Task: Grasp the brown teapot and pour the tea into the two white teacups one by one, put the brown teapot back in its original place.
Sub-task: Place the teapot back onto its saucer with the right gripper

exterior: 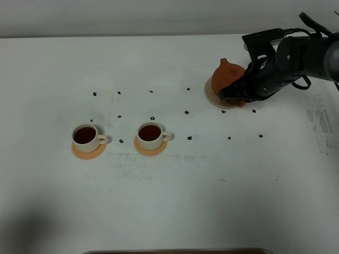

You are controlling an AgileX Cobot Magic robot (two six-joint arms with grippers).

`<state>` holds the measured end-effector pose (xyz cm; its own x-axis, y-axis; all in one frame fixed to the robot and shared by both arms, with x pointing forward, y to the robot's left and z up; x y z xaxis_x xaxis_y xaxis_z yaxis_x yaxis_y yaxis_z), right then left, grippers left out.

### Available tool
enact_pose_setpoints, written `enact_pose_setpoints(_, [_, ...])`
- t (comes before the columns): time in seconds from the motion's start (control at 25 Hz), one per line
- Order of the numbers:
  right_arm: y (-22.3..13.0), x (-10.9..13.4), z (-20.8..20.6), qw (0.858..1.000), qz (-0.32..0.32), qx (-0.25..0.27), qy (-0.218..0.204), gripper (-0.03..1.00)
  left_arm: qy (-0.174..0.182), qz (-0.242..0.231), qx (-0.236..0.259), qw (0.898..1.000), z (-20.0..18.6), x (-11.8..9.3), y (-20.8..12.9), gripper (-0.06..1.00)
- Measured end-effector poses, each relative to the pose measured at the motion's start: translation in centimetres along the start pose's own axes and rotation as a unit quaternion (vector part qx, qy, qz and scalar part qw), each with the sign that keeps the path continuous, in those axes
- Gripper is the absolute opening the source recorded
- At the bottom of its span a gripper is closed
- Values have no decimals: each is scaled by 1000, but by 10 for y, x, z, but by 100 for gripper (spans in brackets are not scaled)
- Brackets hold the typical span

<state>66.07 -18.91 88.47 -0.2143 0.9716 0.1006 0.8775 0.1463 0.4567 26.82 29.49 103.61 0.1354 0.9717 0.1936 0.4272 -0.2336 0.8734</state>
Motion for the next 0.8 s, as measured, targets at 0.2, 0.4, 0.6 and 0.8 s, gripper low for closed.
enact_pose_setpoints(0.2, [-1, 0, 2, 1000, 2, 2, 1, 11, 0, 0, 0, 1000, 0, 0, 0, 43])
enact_pose_setpoints(0.4, [-1, 0, 2, 1000, 2, 1, 0, 19, 0, 0, 0, 1000, 0, 0, 0, 43])
enact_pose_setpoints(0.6, [0, 0, 2, 1000, 2, -2, 0, 39, 0, 0, 0, 1000, 0, 0, 0, 43])
enact_pose_setpoints(0.8, [4, 0, -8, 1000, -3, -9, -1, 46, 0, 0, 0, 1000, 0, 0, 0, 43])
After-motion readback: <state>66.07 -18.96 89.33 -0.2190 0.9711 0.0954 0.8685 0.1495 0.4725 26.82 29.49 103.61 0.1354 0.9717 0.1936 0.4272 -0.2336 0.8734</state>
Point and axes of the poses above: a point on each arm's last joint axis where the gripper is mounted, z pointing out along that axis toward the gripper, x along the wrist's bending axis when the last joint is at zero, y = z × x, the point moved 4 cm from there along z, pointing out along that axis toward the gripper, and after that the axes turned 9 degrees about z, right-handed, at the moved point
